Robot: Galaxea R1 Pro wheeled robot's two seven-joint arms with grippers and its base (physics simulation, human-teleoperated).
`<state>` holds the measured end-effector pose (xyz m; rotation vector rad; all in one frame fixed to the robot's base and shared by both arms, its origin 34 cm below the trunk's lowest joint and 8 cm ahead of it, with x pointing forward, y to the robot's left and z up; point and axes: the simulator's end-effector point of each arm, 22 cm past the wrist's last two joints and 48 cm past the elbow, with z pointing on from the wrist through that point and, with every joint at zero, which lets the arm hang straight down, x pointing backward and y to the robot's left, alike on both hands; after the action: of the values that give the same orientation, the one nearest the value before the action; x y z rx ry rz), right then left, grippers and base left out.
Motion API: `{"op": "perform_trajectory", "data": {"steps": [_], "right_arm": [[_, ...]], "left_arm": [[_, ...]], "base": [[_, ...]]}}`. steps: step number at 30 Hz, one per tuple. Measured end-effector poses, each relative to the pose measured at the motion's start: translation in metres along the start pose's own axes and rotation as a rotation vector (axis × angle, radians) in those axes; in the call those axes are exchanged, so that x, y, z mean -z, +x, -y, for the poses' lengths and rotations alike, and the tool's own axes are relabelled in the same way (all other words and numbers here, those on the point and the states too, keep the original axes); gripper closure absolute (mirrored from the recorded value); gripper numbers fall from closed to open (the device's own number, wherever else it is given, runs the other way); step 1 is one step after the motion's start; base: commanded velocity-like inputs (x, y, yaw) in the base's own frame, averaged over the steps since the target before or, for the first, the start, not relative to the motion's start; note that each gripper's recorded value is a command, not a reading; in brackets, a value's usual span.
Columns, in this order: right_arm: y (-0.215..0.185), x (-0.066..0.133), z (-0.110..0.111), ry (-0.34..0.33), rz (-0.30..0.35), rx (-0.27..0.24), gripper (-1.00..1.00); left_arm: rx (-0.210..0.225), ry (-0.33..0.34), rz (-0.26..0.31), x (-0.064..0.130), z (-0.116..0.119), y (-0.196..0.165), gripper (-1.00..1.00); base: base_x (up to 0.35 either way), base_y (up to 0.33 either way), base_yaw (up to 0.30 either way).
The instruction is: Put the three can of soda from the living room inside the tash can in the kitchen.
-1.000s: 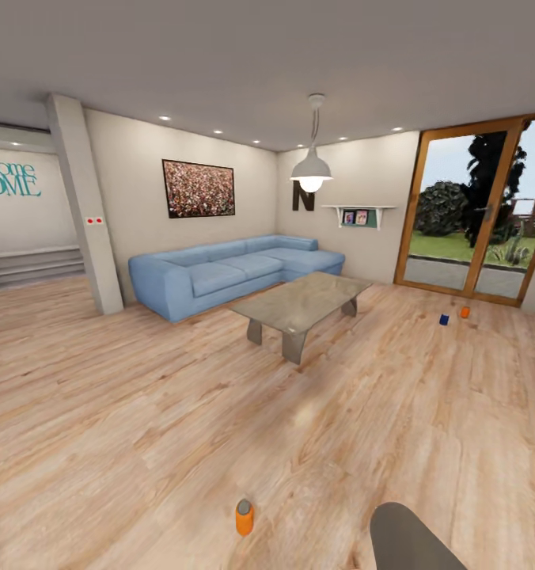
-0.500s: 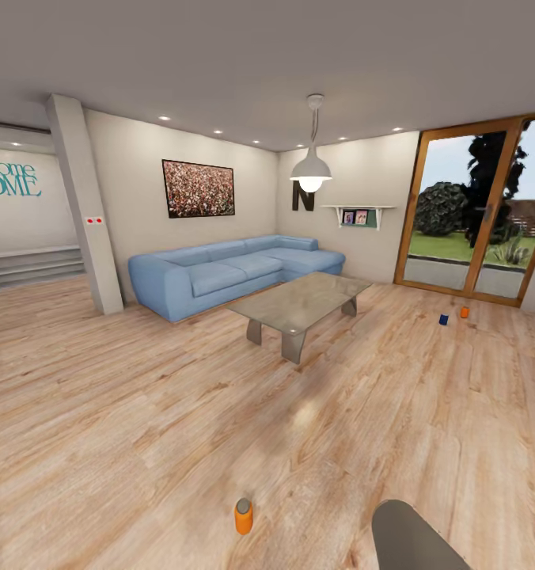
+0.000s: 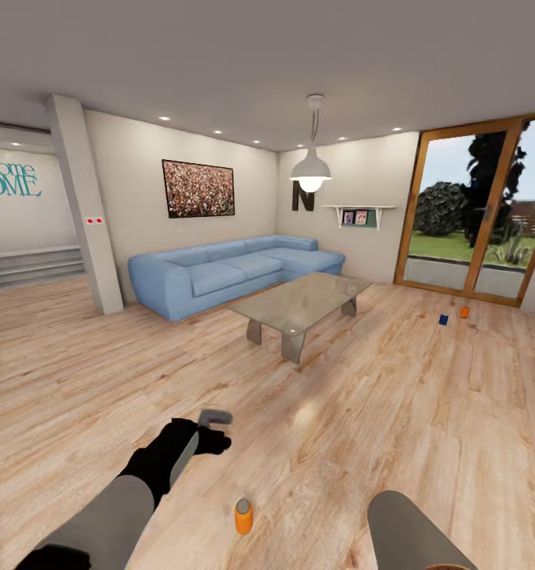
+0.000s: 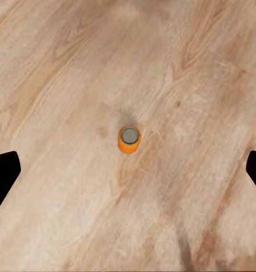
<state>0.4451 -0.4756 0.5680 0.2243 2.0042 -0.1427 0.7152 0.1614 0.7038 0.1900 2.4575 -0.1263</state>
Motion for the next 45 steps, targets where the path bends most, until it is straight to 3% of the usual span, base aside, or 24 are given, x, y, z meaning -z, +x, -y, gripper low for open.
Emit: {"op": "perform_trajectory", "data": {"steps": [5,12,16,17,18,20,26,29,33,35,36,39,41,43,45], "right_arm": [[-0.001,-0.001,-0.002,-0.006,0.002,0.007,1.00],[-0.013,-0.007,-0.004,-0.016,0.020,0.014,1.00],[-0.024,-0.024,0.002,-0.007,-0.068,-0.039,1.00],[-0.029,-0.032,0.001,-0.017,-0.134,-0.053,1.00],[-0.039,-0.035,0.001,-0.020,-0.127,-0.051,1.00],[-0.076,-0.045,0.006,-0.019,-0.149,-0.056,1.00],[-0.208,-0.064,-0.002,-0.035,-0.069,-0.095,1.00],[-0.264,-0.070,-0.010,-0.042,-0.072,-0.103,1.00],[-0.369,-0.073,-0.026,-0.078,0.050,-0.144,1.00],[-0.380,-0.074,-0.039,-0.113,0.049,-0.172,1.00],[-0.382,-0.079,-0.044,-0.082,0.025,-0.107,1.00],[-0.379,-0.086,-0.058,-0.063,0.000,-0.053,1.00],[-0.384,-0.089,-0.060,-0.033,0.017,-0.026,1.00],[-0.372,-0.096,-0.055,-0.001,-0.008,-0.001,1.00],[-0.367,-0.098,-0.057,-0.004,-0.015,-0.008,1.00]], "left_arm": [[0.015,0.048,0.065,0.020,0.025,-0.067,-1.00],[0.029,0.074,0.066,0.023,0.039,-0.075,-1.00],[0.033,0.081,0.021,0.021,0.040,-0.065,-1.00],[0.034,0.081,0.005,0.021,0.039,-0.061,-1.00],[0.035,0.082,0.000,0.021,0.038,-0.060,-1.00],[0.036,0.082,-0.010,0.021,0.038,-0.058,-1.00],[0.037,0.090,-0.018,0.022,0.038,-0.056,-1.00],[0.039,0.117,-0.030,0.022,0.043,-0.053,-1.00],[0.043,0.131,-0.035,0.022,0.046,-0.052,-1.00],[0.044,0.133,-0.036,0.022,0.046,-0.052,-1.00],[0.044,0.133,-0.037,0.022,0.046,-0.052,-1.00],[0.044,0.132,-0.037,0.022,0.046,-0.052,-1.00],[0.043,0.128,-0.038,0.022,0.045,-0.051,-1.00],[0.044,0.126,-0.039,0.022,0.045,-0.051,-1.00],[0.045,0.125,-0.048,0.022,0.044,-0.049,-1.00]], "base": [[0.000,0.000,0.000],[0.000,0.000,0.000],[0.000,0.000,0.000],[0.000,0.000,0.000],[0.000,0.000,0.000],[0.000,0.000,0.000],[0.000,0.000,0.000],[0.000,0.000,0.000],[0.000,0.000,0.000],[0.000,0.000,0.000],[0.000,0.000,0.000],[0.000,0.000,0.000],[0.000,0.000,0.000],[0.000,0.000,0.000],[0.000,0.000,0.000]]}}
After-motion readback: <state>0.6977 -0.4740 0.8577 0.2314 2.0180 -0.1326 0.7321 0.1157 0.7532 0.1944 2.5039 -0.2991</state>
